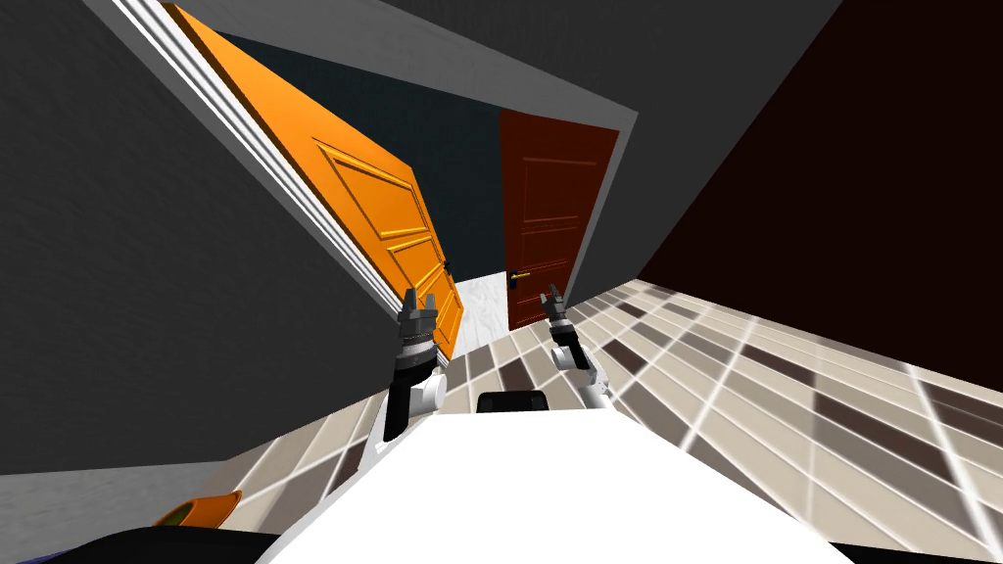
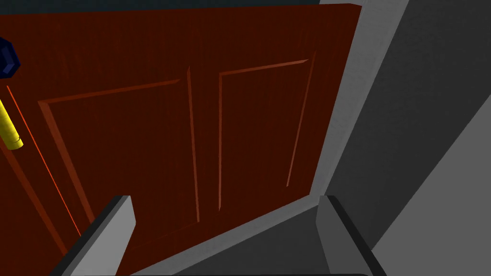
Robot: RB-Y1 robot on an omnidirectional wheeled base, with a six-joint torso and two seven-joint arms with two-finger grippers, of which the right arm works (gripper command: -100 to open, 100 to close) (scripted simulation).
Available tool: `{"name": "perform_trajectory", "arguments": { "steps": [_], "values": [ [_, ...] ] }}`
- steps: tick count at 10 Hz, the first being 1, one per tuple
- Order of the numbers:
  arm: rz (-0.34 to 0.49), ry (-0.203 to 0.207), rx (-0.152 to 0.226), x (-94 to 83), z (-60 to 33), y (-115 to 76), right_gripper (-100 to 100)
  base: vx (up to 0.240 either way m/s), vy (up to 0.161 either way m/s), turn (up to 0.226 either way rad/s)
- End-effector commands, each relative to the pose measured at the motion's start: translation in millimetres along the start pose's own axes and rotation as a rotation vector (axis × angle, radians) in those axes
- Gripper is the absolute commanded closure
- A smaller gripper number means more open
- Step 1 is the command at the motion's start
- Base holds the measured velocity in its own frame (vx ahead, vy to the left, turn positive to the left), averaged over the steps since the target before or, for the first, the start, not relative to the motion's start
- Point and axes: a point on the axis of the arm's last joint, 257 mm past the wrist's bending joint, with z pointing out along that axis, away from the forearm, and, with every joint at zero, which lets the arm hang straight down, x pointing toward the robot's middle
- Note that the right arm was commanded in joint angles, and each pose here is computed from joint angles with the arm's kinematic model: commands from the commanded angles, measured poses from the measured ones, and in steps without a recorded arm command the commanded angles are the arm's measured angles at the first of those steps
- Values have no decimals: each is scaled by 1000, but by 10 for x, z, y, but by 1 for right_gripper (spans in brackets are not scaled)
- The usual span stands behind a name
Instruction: Push the door open
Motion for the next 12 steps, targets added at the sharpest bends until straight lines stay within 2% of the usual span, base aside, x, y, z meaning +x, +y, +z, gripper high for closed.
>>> {"name": "perform_trajectory", "arguments": {
  "steps": [1,2,3,4,5,6,7,8,9,10,11,12],
  "values": [
    [4,5,29,1,12,-163,-100,42,-35,16],
    [6,23,34,40,78,-224,-100,52,-35,20],
    [6,19,57,26,40,-330,-100,48,-37,16],
    [8,38,52,69,122,-346,-100,53,-46,33],
    [8,33,84,48,67,-493,-100,42,-37,18],
    [10,49,98,77,117,-589,-100,52,-32,22],
    [10,47,112,68,90,-652,-100,43,-28,13],
    [11,62,127,94,137,-750,-100,48,-32,29],
    [11,60,140,85,111,-808,-100,45,-33,16],
    [12,76,145,116,177,-860,-100,53,-48,22],
    [12,72,167,99,130,-958,-100,48,-50,19],
    [12,88,167,133,206,-983,-100,54,-43,24]
  ]
}}
